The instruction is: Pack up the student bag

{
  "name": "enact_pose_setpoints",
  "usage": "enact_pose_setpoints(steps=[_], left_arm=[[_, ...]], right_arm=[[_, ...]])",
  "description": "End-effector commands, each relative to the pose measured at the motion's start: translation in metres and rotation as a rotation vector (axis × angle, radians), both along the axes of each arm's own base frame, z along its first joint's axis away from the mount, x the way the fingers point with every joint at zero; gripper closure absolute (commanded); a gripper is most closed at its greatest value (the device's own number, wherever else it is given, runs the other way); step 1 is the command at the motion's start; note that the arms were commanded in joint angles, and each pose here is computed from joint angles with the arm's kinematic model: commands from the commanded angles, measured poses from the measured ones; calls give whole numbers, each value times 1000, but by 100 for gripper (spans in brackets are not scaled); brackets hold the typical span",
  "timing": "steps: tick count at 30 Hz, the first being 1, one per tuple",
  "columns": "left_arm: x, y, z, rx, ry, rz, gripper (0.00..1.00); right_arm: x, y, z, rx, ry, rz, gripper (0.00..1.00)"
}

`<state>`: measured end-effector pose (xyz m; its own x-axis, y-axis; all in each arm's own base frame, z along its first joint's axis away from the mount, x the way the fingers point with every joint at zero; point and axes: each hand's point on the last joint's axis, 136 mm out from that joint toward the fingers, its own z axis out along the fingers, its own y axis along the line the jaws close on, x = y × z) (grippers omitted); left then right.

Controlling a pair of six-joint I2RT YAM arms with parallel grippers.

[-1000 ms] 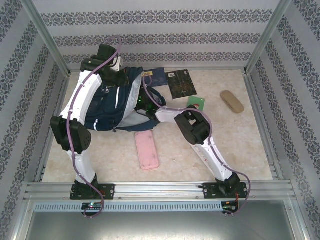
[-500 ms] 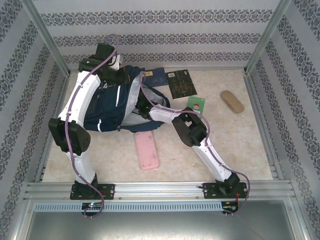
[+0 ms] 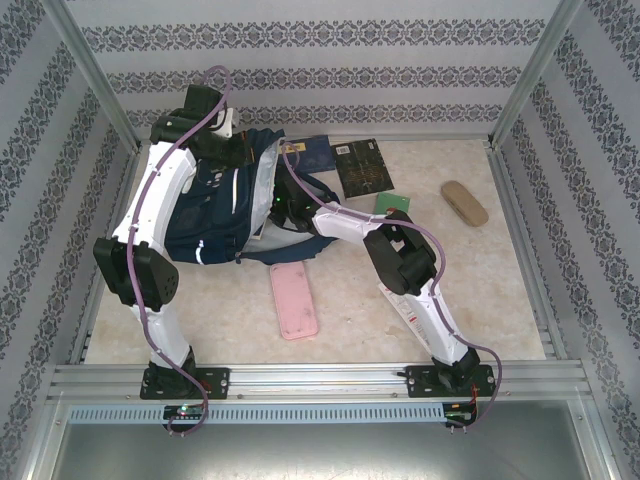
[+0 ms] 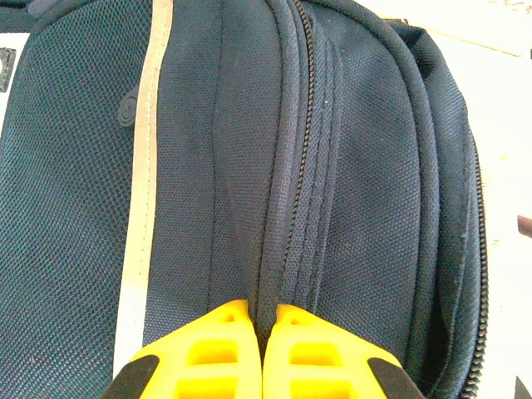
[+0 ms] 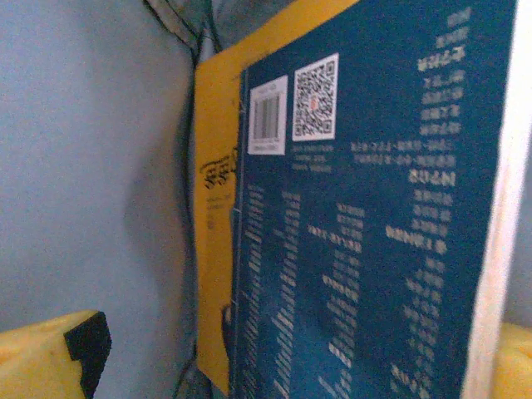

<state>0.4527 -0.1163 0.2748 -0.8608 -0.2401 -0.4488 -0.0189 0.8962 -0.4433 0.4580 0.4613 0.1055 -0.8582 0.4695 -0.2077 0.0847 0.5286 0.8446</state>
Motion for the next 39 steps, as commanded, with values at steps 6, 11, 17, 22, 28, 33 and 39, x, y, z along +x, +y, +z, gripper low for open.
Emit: enact_pose_setpoints(steps=[6,11,17,22,28,33,39], left_arm=[[9,0,26,-45,-110,-12,100],[7,-1,26,-46,-109,-14,100],[7,-3,24,-65,-99,-17,100],[5,-8,25,-91,-96,-32,100],[4,-14,24,-106,-92,-49,100],[2,-3,18,-39,-86,-37,100],[7,27,-2,131,-60,42,100]], right_arm=[[-16,-19,-8,-122,55,53,2],[-19,-25,-9,-151,24,60,17],[-21,-20,-20,-136,61,71,43],[-16,-4,-23,-83,53,101,52],[-5,29,-26,-10,60,191,49],[-3,11,-22,-40,47,164,32],[-10,-15,1,-76,6,160,2]])
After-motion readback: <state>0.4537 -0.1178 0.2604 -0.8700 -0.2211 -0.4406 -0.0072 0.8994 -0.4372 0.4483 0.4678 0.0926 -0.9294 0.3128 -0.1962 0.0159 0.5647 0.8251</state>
